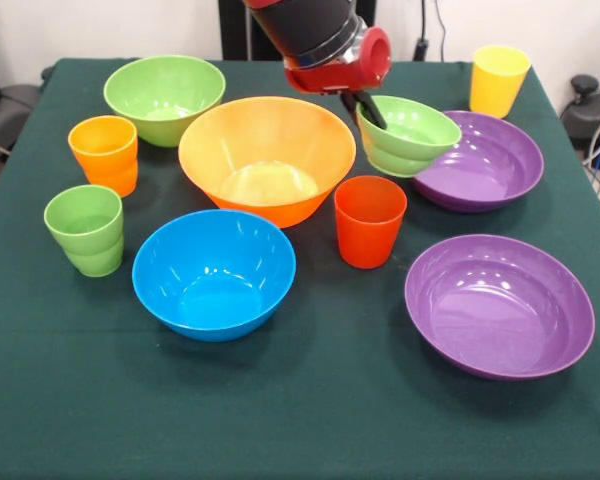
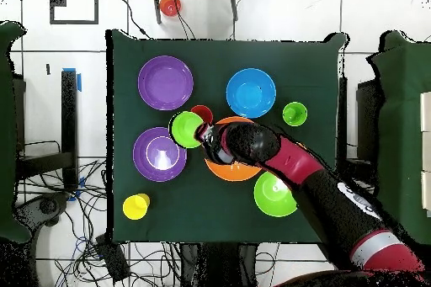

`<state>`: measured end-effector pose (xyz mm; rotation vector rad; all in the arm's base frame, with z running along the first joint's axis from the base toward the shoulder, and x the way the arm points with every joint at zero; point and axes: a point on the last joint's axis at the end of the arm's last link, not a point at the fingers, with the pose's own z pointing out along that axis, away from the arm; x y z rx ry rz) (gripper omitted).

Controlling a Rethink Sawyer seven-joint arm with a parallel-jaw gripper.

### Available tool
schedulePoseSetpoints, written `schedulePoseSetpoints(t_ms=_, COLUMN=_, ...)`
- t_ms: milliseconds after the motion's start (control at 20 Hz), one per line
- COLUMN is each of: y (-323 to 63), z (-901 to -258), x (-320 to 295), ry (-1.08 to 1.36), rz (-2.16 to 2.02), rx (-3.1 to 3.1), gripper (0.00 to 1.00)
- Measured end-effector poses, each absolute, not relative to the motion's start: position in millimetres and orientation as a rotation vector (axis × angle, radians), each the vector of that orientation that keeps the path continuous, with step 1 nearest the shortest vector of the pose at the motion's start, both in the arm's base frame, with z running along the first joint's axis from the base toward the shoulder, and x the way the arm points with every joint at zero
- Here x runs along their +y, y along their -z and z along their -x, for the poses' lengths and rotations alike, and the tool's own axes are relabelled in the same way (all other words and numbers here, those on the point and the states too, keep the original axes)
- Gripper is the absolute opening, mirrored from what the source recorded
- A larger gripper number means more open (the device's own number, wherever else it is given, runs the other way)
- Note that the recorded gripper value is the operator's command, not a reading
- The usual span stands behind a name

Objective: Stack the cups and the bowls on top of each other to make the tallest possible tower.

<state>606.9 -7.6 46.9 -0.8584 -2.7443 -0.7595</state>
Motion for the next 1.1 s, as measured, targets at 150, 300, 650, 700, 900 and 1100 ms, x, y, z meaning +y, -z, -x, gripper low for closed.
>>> schedulePoseSetpoints(t_ms=150, y=-49, z=-608, x=-9, ry=0.758, rz=0.849, rx=-2.736, gripper=0.0)
schedulePoseSetpoints(t_ms=300, y=-50, z=-608, x=-9, ry=0.757, rz=0.84, rx=-2.726, gripper=0.0)
schedulePoseSetpoints(t_ms=650, y=-57, z=-614, x=-6, ry=0.75, rz=0.801, rx=-2.714, gripper=0.0)
schedulePoseSetpoints(t_ms=700, y=-58, z=-615, x=-6, ry=0.749, rz=0.799, rx=-2.715, gripper=0.0)
schedulePoseSetpoints(t_ms=900, y=-64, z=-622, x=-9, ry=0.745, rz=0.79, rx=-2.723, gripper=0.0)
schedulePoseSetpoints(t_ms=1100, y=-66, z=-631, x=-13, ry=0.746, rz=0.798, rx=-2.737, gripper=0.0)
